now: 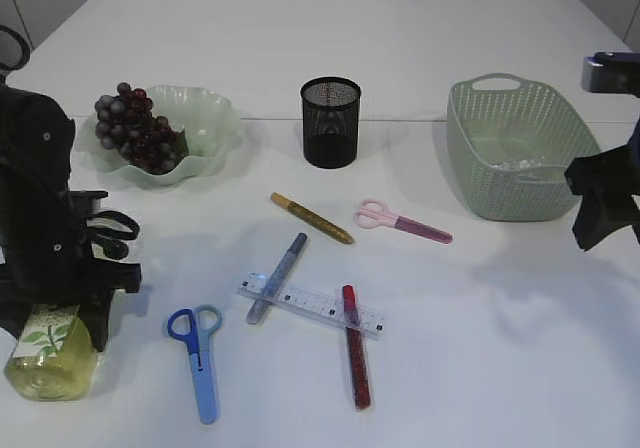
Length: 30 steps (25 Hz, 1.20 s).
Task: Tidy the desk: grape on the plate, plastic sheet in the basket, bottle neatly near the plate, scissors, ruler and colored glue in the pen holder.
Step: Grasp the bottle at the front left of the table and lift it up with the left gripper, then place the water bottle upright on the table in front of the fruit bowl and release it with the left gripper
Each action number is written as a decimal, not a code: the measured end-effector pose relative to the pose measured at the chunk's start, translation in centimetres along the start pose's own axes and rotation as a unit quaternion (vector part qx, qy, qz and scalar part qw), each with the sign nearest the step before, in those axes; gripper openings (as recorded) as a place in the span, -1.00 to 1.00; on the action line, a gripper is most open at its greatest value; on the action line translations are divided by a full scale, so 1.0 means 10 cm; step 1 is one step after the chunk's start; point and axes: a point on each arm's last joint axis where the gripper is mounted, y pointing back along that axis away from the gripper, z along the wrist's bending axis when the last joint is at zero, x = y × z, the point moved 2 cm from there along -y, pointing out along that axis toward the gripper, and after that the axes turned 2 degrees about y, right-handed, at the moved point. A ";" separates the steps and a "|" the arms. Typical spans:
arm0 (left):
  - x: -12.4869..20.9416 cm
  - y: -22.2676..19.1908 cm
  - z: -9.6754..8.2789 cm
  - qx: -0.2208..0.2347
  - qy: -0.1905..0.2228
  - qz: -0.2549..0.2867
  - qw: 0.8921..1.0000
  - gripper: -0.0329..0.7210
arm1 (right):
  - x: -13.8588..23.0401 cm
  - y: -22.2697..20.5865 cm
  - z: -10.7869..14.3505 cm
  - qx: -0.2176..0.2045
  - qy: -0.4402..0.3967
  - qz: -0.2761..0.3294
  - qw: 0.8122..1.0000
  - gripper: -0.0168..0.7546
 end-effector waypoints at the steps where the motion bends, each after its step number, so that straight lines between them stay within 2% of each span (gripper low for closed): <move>1: -0.01 0.00 0.01 -0.006 -0.017 -0.003 1.000 0.29 | 0.00 0.00 0.00 0.000 0.000 0.001 1.000 0.28; 4: -0.01 0.01 0.04 -0.015 -0.084 -0.010 0.996 0.28 | 0.00 0.00 0.00 -0.001 -0.001 0.002 1.000 0.28; 8: 0.06 0.09 0.11 -0.016 -0.128 -0.033 0.991 0.28 | 0.01 0.00 0.00 -0.001 -0.001 0.004 1.000 0.28; 10: 0.13 0.21 0.16 -0.005 -0.152 -0.064 0.986 0.28 | 0.01 0.00 0.00 -0.001 -0.001 0.004 1.000 0.28; 17: 0.48 0.57 0.38 0.016 -0.244 -0.165 0.956 0.27 | 0.01 0.00 0.00 -0.001 -0.001 0.005 1.000 0.28; 22: 0.67 0.86 0.48 0.046 -0.249 -0.263 0.931 0.27 | 0.01 0.00 0.01 -0.003 -0.002 0.006 1.000 0.28; 25: 0.77 0.96 0.51 0.079 -0.238 -0.330 0.910 0.27 | 0.01 0.00 0.01 -0.006 -0.004 0.006 1.000 0.28; 30: 0.81 0.91 0.49 0.124 -0.223 -0.424 0.869 0.27 | 0.01 0.00 0.02 -0.007 -0.004 0.006 1.000 0.28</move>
